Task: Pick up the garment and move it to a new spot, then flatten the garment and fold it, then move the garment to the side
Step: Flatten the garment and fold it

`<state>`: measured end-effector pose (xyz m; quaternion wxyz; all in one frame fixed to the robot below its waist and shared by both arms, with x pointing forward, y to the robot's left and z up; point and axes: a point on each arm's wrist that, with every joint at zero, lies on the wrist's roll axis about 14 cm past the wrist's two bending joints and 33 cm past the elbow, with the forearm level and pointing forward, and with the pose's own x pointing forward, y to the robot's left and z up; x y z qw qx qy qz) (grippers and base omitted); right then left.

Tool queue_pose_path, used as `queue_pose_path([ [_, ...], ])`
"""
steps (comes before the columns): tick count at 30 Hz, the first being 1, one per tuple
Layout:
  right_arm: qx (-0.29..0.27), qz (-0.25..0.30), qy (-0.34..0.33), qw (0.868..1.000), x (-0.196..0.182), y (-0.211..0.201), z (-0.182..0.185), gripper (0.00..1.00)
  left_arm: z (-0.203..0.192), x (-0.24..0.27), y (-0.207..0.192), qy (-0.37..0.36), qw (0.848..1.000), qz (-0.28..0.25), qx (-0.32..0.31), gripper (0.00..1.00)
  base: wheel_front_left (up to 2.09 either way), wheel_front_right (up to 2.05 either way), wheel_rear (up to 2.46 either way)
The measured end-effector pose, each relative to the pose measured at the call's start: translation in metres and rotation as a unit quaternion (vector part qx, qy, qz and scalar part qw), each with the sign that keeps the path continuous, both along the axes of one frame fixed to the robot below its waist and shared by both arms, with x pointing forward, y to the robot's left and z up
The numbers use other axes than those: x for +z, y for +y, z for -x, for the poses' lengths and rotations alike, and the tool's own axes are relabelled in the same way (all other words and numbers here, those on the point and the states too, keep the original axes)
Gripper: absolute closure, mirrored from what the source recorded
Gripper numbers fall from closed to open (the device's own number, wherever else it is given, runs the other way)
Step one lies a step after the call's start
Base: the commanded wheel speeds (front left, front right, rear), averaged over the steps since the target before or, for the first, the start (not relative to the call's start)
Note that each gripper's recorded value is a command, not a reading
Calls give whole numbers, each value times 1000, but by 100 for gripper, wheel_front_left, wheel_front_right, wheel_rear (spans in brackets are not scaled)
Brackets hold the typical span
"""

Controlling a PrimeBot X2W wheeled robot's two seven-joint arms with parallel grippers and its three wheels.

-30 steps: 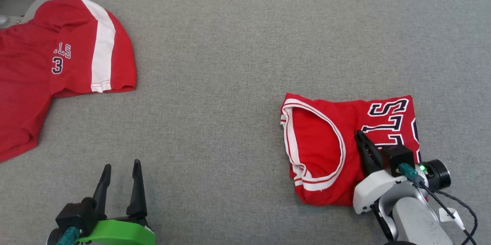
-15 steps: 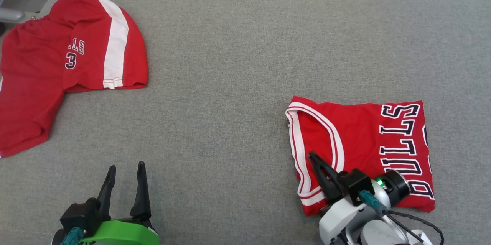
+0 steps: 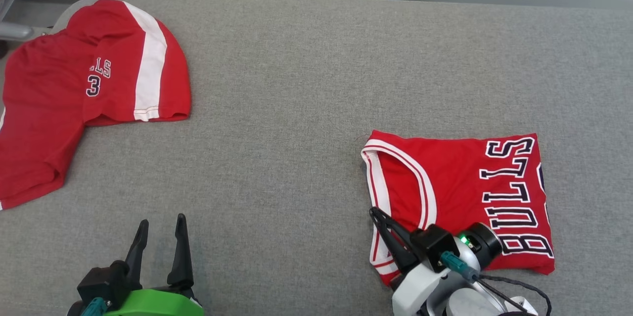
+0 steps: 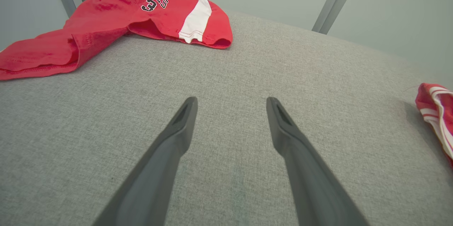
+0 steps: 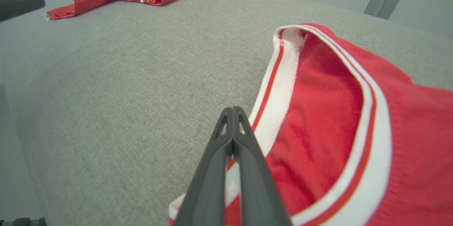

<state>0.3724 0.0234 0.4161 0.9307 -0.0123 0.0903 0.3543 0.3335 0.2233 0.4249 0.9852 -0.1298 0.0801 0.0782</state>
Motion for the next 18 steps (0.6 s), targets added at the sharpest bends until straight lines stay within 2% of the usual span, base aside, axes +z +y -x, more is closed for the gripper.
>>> queue_pose_path([
  [5, -25, -23, -37, 999, 28, -9, -14, 100, -2, 6, 1, -10, 1000, 0, 1, 0, 0, 0, 0],
  [6, -36, -29, -48, 998, 35, -14, -17, 93, -2, 8, 2, -14, 1000, -1, 3, 0, 0, 0, 0],
  [7, -47, -31, -60, 997, 42, -21, -19, 54, -1, 9, 2, -16, 1000, -1, 4, 0, 0, 0, 0],
  [8, -59, -30, -71, 995, 49, -28, -21, 6, 0, 10, 3, -16, 1000, -1, 5, 0, 0, 0, 0],
  [9, -72, -30, -82, 994, 55, -36, -22, 0, 1, 10, 3, -17, 1000, -1, 6, 0, 0, 0, 0],
  [13, -131, -21, -104, 986, 66, -76, -20, 0, 4, 13, 2, -22, 1000, -1, 5, 0, 0, 0, 0],
  [18, -238, 13, -107, 965, 65, -156, -5, 0, 16, 14, -3, -23, 1000, -4, -5, 0, 0, 0, 0],
])
